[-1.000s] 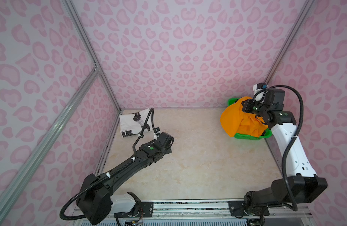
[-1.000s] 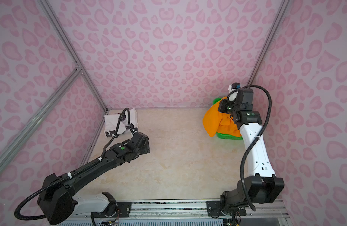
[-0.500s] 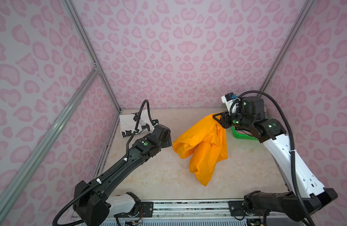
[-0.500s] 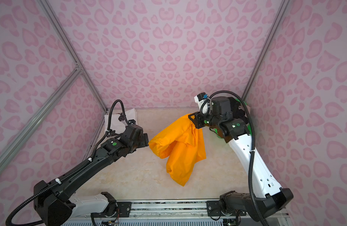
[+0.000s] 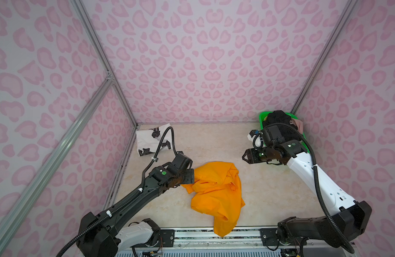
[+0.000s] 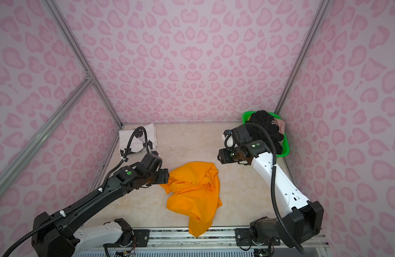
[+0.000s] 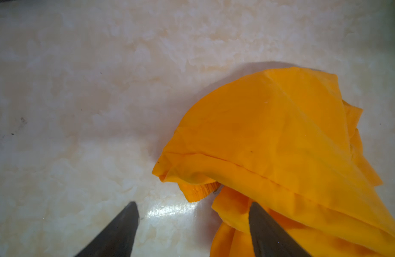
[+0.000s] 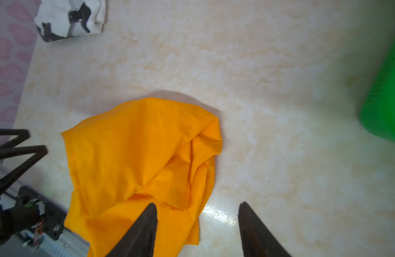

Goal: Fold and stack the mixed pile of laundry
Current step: 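Drop the orange garment onto the table center with the right gripper, then grasp the orange garment with both grippers at its middle, then lift the orange garment with both grippers and shake it out away from the robot, then lay the orange garment down and open both grippers, drawing them back, then pinch the garment's near waistband with left gripper while right gripper pinches hem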

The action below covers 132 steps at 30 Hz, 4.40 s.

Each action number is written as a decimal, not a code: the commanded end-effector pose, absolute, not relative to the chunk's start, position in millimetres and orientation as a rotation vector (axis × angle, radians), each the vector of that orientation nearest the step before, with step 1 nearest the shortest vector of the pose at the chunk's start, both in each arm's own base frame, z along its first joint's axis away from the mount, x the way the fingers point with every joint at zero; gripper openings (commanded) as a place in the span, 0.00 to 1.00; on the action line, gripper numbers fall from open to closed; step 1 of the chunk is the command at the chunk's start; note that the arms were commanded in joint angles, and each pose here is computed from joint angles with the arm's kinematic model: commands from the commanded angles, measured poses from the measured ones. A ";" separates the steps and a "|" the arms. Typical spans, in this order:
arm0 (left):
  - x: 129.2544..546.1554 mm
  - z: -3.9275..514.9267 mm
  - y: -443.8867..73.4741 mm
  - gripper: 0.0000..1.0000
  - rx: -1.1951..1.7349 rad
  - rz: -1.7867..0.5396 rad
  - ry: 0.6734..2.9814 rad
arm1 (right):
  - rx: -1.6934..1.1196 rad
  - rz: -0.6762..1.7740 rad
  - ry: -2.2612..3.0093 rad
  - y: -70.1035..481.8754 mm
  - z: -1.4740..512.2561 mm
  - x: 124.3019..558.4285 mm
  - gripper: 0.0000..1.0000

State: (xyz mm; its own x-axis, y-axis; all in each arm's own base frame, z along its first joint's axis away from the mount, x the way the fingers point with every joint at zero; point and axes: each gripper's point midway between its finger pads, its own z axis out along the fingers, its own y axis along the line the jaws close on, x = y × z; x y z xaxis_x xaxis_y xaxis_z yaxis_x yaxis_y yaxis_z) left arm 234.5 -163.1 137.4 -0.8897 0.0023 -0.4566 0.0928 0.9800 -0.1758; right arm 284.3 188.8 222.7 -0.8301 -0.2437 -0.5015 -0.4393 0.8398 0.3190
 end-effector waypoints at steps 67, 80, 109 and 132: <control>391.2 477.0 -139.4 0.02 -0.207 -0.784 2.020 | -1.059 0.384 2.064 220.3 349.8 246.8 0.00; 584.5 253.8 -228.3 0.57 -0.152 -0.773 2.343 | -0.660 0.195 2.693 188.5 156.2 317.9 0.07; 211.6 87.2 -115.2 0.58 -0.405 -0.504 2.820 | -0.193 0.439 3.033 126.8 82.9 167.9 0.55; 235.3 20.4 -170.7 0.45 -0.271 -0.622 2.882 | 0.166 0.791 3.011 140.8 34.3 177.4 0.37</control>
